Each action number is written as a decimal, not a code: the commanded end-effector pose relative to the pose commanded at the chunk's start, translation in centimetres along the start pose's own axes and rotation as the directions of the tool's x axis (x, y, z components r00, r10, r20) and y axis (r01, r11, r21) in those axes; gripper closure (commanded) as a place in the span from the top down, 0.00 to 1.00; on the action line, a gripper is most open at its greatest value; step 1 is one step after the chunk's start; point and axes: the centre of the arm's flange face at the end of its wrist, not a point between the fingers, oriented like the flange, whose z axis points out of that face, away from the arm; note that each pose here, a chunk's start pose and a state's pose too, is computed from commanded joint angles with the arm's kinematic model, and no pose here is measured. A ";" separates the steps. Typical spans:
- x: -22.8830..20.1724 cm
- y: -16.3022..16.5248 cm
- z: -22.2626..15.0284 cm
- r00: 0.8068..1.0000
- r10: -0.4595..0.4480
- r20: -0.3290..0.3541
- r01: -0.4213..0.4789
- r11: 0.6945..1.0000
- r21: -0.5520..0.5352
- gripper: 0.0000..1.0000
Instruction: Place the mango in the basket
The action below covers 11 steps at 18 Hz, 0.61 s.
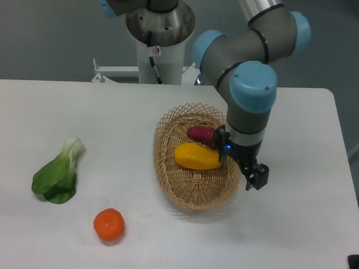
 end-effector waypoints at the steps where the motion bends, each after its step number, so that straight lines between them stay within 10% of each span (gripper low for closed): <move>1: -0.3 0.4 0.1 1.000 -0.003 0.000 0.003 1.000 -0.001 1.00; 11: -3.3 2.9 1.0 0.998 -0.040 -0.046 0.040 0.999 -0.012 1.00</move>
